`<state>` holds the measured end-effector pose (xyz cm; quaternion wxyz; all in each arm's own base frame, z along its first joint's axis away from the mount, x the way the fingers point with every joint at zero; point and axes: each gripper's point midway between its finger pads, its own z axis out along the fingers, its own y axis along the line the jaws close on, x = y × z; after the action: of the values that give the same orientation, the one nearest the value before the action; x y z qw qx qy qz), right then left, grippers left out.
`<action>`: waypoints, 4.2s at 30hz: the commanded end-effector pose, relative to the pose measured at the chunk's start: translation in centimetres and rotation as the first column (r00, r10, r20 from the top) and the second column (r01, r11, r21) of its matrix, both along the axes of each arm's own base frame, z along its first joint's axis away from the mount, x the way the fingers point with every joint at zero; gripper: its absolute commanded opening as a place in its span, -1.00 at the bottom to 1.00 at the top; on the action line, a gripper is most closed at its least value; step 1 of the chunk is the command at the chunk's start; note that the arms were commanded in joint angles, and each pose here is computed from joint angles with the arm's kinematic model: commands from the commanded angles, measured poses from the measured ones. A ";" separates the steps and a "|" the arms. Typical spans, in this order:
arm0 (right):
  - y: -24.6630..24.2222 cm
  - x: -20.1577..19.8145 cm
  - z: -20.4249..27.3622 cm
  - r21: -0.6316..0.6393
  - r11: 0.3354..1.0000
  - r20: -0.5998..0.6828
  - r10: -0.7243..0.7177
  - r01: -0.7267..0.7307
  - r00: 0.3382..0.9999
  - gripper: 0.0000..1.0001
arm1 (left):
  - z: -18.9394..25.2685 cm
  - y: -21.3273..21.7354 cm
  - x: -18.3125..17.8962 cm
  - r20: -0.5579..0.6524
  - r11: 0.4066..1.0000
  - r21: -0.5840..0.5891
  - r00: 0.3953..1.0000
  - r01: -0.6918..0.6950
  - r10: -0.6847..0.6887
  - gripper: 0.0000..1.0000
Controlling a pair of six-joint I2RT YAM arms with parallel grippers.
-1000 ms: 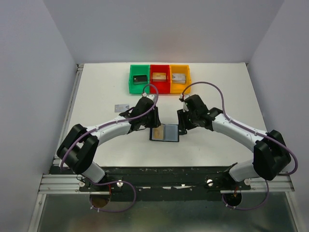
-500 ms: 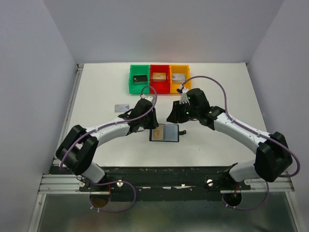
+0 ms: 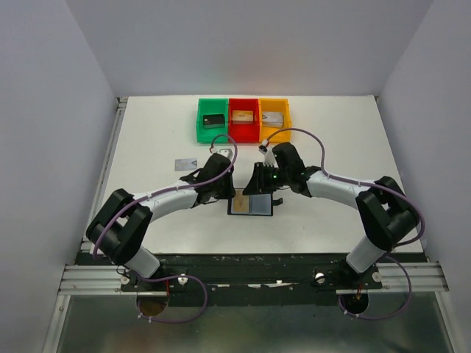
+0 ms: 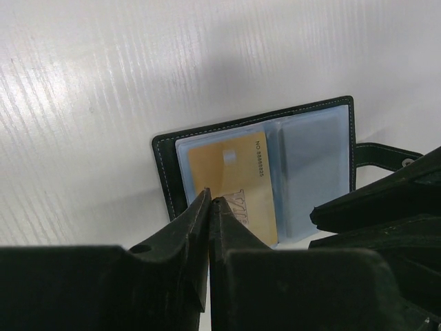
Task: Take the credit cards out of the card holder
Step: Remove the credit card from the card holder.
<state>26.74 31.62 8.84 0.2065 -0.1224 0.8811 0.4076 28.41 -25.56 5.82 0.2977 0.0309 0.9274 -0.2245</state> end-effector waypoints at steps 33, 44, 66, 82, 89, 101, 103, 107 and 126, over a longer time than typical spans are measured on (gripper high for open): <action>-2.3 -0.3 -7.3 -0.174 0.983 -0.132 -0.088 0.064 0.987 -0.29 | -3.6 1.9 -1.0 -0.078 0.995 0.061 0.994 -0.076 0.081 -0.74; -3.2 -0.1 -7.4 -0.183 0.979 -0.136 -0.112 0.086 0.984 -0.26 | -3.0 2.3 -1.1 -0.064 0.994 0.063 0.994 -0.087 0.091 -0.73; -0.4 0.2 -2.5 -0.016 1.000 -0.119 -0.013 0.012 0.993 -0.19 | -0.4 0.8 -0.1 0.008 0.997 -0.036 0.998 -0.063 0.063 -0.69; -0.9 -0.2 -5.3 -0.072 0.997 -0.169 -0.031 0.019 0.985 -0.19 | -2.4 0.3 -0.6 -0.050 0.999 -0.017 0.998 -0.031 0.030 -0.74; -1.6 -0.2 -5.5 -0.108 0.994 -0.157 -0.044 0.027 0.987 -0.18 | -2.3 0.5 -0.4 -0.047 0.999 -0.008 0.998 -0.037 0.037 -0.76; -1.3 -0.2 -5.4 -0.090 0.996 -0.153 -0.035 0.021 0.988 -0.15 | -1.1 0.2 -0.1 -0.014 0.999 -0.035 0.999 -0.039 0.038 -0.76; -1.1 -0.2 -5.3 -0.077 0.997 -0.155 -0.030 0.018 0.987 -0.15 | -1.0 -0.1 0.0 -0.011 0.998 -0.046 0.999 -0.032 0.032 -0.76; -0.6 -0.2 -5.1 -0.042 0.999 -0.156 -0.016 0.010 0.988 -0.15 | -1.5 -0.3 -0.1 -0.030 0.999 -0.045 0.999 -0.024 0.023 -0.76; -1.6 -0.4 -6.4 -0.076 0.996 -0.178 -0.056 0.043 0.982 -0.14 | -3.3 0.5 -0.7 -0.071 0.999 0.004 0.997 -0.043 0.043 -0.83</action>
<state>26.61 31.03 3.77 0.1373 -0.0816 0.9045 0.3953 27.51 -25.09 2.90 0.2729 0.0044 0.9358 -0.2231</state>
